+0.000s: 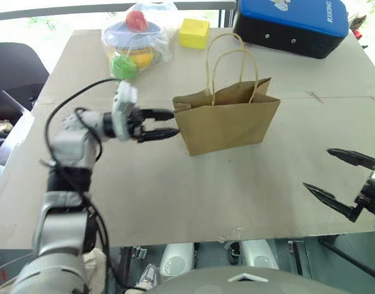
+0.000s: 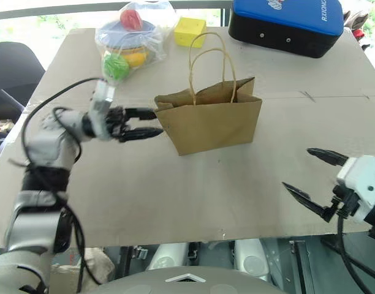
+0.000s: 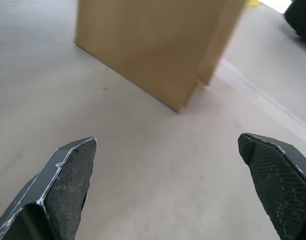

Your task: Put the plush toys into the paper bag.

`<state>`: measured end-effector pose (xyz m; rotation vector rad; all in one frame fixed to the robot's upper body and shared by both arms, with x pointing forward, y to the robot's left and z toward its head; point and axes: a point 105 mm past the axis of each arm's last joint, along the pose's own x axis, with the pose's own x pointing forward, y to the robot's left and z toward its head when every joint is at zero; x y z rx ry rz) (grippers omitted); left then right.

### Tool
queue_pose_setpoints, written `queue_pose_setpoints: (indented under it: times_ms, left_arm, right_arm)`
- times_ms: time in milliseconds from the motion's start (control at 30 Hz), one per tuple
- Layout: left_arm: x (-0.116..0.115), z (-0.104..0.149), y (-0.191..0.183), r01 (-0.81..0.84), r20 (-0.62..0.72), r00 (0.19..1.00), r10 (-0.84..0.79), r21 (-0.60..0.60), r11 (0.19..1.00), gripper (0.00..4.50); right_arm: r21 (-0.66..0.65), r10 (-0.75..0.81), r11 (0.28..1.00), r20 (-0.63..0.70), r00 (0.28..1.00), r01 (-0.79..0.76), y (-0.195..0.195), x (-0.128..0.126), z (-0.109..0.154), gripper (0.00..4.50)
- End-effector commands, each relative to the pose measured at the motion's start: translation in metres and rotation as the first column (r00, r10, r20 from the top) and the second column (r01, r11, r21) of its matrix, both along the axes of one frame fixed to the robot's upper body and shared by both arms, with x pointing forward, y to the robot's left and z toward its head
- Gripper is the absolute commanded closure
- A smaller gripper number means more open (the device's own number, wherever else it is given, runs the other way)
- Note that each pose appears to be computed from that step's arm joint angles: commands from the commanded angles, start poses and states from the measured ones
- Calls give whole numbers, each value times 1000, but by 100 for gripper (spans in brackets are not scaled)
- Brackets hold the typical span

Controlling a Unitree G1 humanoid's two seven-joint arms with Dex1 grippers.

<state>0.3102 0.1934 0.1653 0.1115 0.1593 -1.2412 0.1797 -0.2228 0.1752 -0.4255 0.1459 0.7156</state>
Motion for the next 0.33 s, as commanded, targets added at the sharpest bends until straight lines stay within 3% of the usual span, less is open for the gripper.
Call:
queue_pose_setpoints:
  times_ms: [33, 133, 333]
  left_arm:
    - [-39, 0, 23, -112, -31, 993, 112, 28, 993, 118]
    - [-67, -12, 37, -195, -92, 975, 200, 64, 979, 118]
    - [-84, -23, 42, -282, -111, 950, 291, 86, 955, 118]
  right_arm:
    - [-37, -51, 998, 14, 999, 52, -24, -12, 8, 0]
    - [-74, -80, 994, -5, 997, 79, -39, -19, 7, 0]
    - [-89, -114, 990, -24, 993, 112, -55, -23, 1, 0]
